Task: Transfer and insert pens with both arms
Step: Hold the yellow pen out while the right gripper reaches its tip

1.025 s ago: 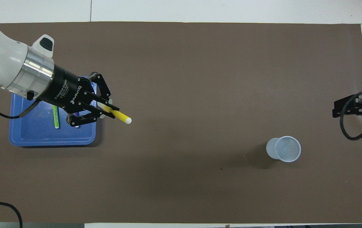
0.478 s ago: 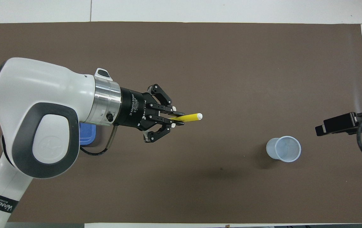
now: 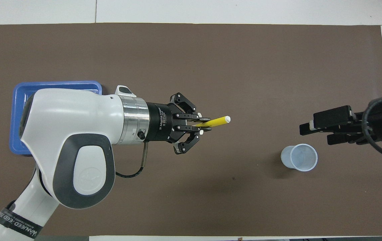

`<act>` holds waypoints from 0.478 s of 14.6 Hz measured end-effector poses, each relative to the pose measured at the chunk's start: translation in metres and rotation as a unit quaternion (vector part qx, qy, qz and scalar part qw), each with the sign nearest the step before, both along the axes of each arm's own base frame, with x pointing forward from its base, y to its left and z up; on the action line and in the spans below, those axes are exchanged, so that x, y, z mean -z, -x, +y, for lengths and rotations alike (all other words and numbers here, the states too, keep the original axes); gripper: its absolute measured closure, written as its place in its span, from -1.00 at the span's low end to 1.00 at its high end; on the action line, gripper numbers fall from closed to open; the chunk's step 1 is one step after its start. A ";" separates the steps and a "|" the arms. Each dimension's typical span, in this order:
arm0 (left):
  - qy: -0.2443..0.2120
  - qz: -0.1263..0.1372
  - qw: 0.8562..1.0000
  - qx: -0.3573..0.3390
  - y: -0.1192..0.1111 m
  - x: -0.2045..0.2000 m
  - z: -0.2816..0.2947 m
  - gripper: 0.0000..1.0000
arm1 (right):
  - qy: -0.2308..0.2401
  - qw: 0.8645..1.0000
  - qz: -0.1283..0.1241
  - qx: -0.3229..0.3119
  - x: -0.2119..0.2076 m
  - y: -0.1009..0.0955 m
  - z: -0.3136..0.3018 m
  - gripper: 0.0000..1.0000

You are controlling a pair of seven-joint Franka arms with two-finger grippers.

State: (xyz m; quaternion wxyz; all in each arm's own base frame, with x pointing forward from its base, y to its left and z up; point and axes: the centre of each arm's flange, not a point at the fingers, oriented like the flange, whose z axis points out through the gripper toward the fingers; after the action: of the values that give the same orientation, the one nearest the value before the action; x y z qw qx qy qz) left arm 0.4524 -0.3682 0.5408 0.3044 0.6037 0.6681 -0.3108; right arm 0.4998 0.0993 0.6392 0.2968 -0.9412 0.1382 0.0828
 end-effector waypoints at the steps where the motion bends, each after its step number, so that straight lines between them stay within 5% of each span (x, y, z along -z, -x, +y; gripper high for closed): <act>1: 0.000 0.000 1.000 -0.004 0.004 0.002 -0.002 0.67 | -0.009 1.000 -0.004 0.018 -0.002 -0.002 0.015 -1.00; 4: 0.005 0.005 1.000 -0.010 0.008 0.004 -0.001 0.67 | -0.022 0.997 -0.025 0.063 0.000 -0.002 0.072 -1.00; 7: 0.010 0.007 1.000 -0.014 0.008 0.001 0.001 0.67 | -0.023 0.998 -0.040 0.048 0.030 0.017 0.124 -1.00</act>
State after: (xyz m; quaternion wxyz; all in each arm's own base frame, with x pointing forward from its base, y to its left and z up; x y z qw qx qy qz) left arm 0.4446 -0.3672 0.5400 0.3097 0.5890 0.6756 -0.3174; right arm 0.4823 0.2232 0.6091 0.3268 -0.9292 0.1693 0.0341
